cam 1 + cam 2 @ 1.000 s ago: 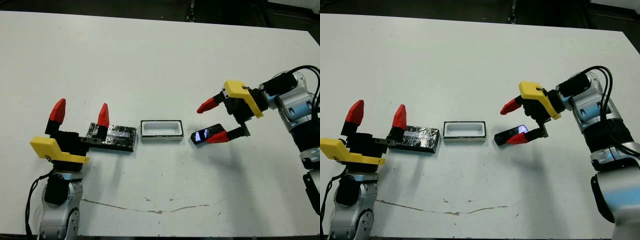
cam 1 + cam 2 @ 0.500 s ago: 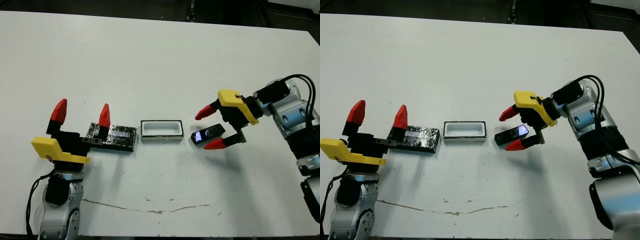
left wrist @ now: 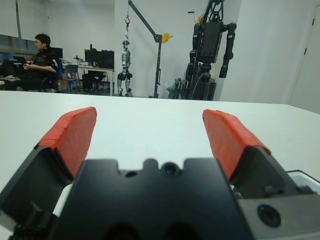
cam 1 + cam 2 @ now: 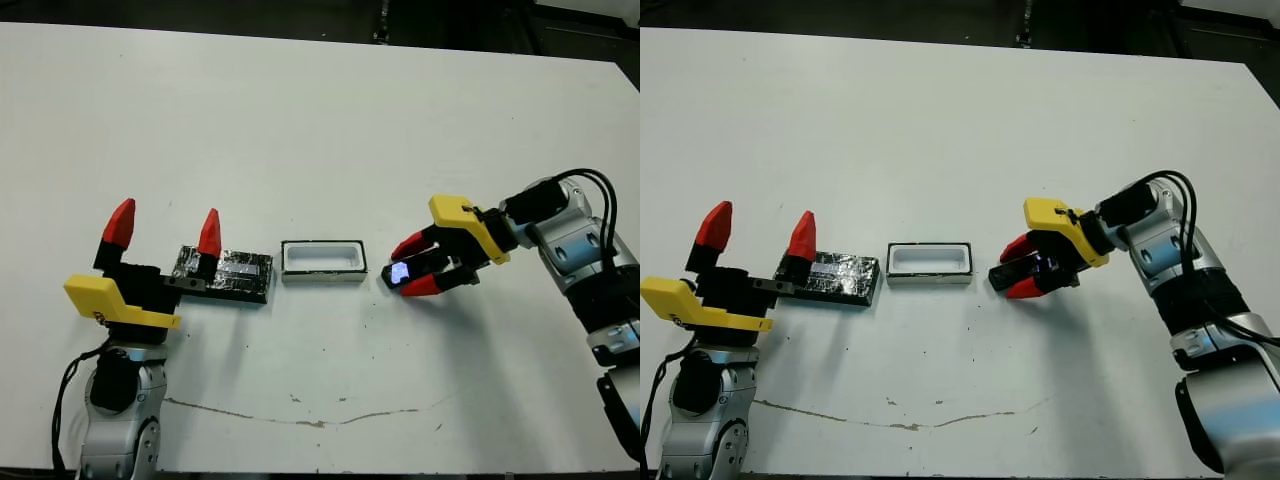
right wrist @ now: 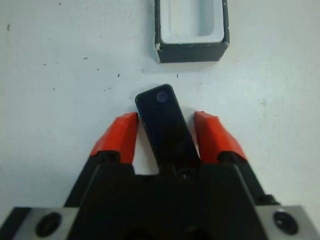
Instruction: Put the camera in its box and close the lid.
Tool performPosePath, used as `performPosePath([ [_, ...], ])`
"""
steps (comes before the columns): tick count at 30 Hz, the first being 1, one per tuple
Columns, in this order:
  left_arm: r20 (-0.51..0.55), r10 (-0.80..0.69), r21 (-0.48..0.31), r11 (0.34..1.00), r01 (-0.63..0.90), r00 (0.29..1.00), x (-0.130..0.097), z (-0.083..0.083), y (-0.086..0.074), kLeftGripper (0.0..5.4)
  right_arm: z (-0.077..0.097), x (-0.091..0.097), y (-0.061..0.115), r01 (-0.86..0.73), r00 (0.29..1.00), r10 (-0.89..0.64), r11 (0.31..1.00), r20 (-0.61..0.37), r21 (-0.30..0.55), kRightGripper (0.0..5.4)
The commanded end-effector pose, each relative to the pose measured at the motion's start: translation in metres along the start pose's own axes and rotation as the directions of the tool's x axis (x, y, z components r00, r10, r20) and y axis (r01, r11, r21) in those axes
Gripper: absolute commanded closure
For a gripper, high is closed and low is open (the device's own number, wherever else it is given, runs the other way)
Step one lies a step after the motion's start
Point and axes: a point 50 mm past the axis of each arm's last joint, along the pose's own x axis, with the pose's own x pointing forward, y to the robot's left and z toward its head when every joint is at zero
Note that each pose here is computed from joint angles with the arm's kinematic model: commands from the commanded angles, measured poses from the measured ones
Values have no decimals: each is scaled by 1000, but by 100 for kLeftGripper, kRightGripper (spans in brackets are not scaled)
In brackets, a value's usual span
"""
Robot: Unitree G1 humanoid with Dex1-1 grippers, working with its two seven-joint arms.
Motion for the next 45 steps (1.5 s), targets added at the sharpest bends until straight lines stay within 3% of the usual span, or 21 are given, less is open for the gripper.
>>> performPosePath([
  [1,-18,-5,4,1000,6,1000,-4,-3,1,0,-8,5,6,8,1000,-8,1000,9,19,310],
  [6,-22,4,15,1000,-4,1000,-3,-3,0,0,-9,2,6,45,999,-46,999,17,22,375],
  [13,-21,0,13,1000,0,1000,-3,-2,0,0,-1,-10,3,146,985,-144,989,97,-5,375],
  [22,-15,-5,9,1000,5,1000,-2,-3,0,0,23,-35,-11,325,927,-336,942,170,86,375],
  [27,-22,-3,8,1000,3,1000,-1,-3,0,0,42,-36,-23,365,893,-385,923,233,126,375],
  [31,-18,-4,10,1000,4,1000,-1,-2,-1,0,56,-19,-32,287,888,-328,943,322,170,375],
  [36,-16,-1,11,1000,1,1000,-2,-1,0,0,75,11,-33,223,904,-262,963,339,151,375],
  [40,-11,10,16,1000,-9,1000,-3,0,2,0,90,28,-31,187,921,-206,978,330,88,375],
  [45,6,36,55,998,-36,999,-3,1,6,0,95,44,-29,125,937,-143,989,319,79,375],
])
